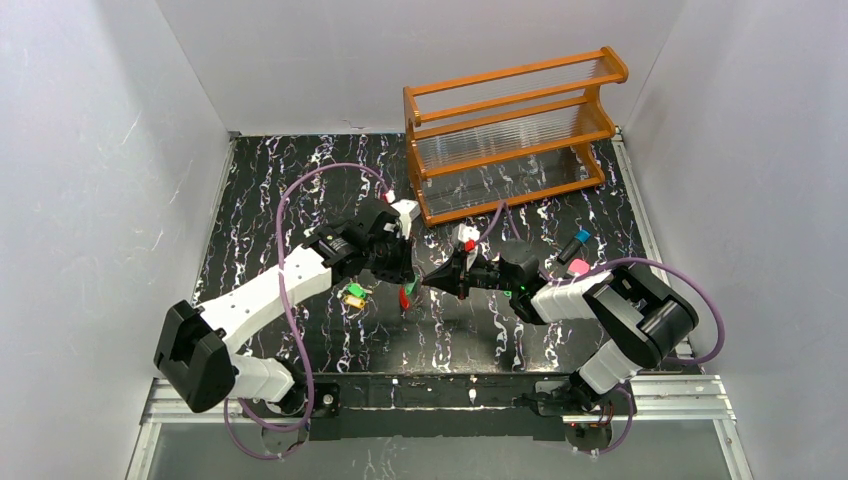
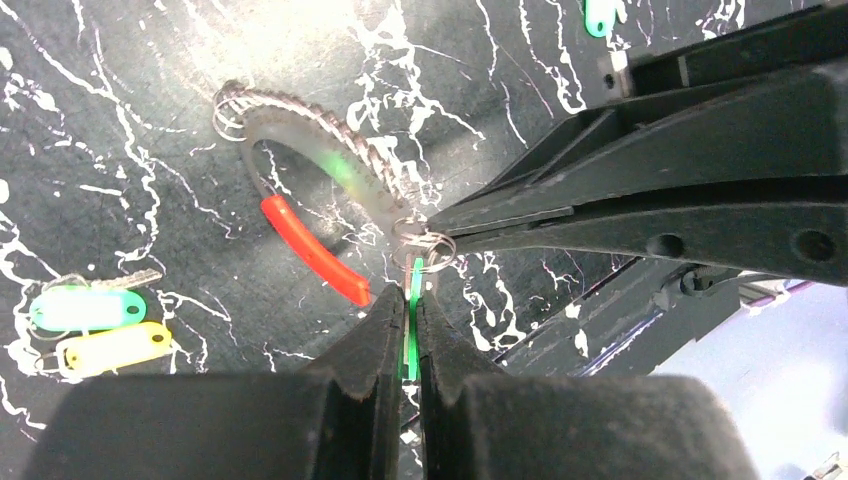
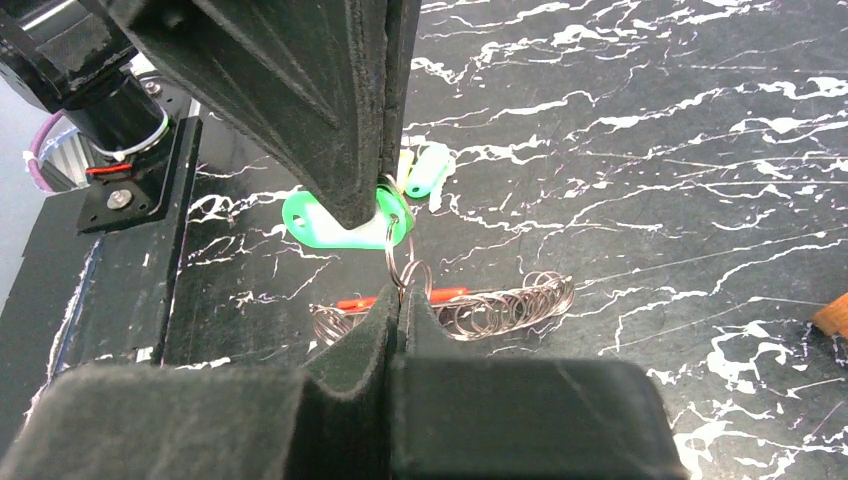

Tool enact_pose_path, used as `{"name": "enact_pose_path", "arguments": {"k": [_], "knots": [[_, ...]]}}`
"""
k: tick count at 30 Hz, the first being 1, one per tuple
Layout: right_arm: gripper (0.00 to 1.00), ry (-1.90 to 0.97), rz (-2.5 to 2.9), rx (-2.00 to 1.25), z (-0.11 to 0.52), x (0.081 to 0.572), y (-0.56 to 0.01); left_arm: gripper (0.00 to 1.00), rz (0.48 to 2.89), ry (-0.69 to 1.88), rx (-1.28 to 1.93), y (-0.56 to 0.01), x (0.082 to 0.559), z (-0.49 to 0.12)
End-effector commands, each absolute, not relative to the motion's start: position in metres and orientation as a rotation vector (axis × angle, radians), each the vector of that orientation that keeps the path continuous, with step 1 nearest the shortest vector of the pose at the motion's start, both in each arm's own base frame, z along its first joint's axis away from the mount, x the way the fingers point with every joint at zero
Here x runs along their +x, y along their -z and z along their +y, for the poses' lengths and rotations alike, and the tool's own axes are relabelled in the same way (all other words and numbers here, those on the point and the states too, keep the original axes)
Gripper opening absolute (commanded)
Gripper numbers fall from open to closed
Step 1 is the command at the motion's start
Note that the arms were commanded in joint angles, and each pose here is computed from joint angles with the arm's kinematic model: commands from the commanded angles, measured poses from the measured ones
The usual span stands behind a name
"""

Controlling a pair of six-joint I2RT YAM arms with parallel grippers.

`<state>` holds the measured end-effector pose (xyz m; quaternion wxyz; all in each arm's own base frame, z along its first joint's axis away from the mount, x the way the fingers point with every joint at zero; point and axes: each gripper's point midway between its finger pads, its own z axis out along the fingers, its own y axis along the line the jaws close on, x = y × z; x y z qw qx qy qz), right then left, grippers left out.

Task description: Remove the keys from the keyring

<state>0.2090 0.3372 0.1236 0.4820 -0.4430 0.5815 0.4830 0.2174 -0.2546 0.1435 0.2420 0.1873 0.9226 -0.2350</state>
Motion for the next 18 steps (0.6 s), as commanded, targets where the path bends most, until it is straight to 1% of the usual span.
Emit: {"name": "enact_pose_path", "arguments": {"k": [1,11,18], "knots": [[0.01,-1.150,1.375,-1.077,0.331,0.210,-0.130,0.00,2.505,0.582,0.360,-0.152,0.227,-0.229],[0.01,-1.167,1.329,-1.034,0.323,0.208,-0.145,0.00,2.552,0.630,0.199,-0.135,0.223,-0.216],[0.01,-1.195,1.236,-0.975,0.320,0.203,-0.172,0.00,2.571,0.802,0.127,-0.116,0.212,-0.234]]}}
